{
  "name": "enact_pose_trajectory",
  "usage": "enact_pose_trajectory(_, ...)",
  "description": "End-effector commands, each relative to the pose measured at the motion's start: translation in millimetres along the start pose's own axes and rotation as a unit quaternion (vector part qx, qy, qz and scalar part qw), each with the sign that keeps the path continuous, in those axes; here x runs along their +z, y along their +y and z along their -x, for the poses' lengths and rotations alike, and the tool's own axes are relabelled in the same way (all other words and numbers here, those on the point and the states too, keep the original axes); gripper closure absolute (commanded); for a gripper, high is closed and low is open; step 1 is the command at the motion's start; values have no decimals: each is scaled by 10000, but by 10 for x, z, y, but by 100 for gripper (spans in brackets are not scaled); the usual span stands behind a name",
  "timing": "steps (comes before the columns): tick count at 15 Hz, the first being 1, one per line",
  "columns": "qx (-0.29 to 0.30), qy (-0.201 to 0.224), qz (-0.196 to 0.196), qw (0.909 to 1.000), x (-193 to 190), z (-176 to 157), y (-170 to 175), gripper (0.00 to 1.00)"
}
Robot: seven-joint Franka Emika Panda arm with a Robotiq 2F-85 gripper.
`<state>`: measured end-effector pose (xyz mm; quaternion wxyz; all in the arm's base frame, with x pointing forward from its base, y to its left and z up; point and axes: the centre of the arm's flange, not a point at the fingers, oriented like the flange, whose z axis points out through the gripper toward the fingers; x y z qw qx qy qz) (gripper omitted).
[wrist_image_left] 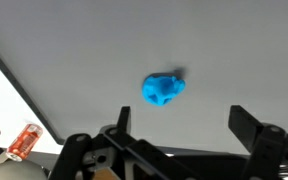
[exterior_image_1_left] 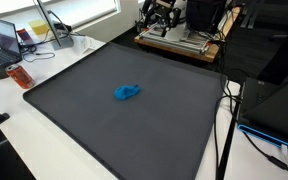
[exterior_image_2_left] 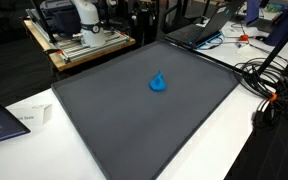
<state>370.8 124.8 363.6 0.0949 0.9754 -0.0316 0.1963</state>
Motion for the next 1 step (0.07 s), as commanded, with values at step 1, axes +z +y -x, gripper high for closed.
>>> enact_pose_trajectory(1,-7,-23,-46,10000,1,-20,-6,0)
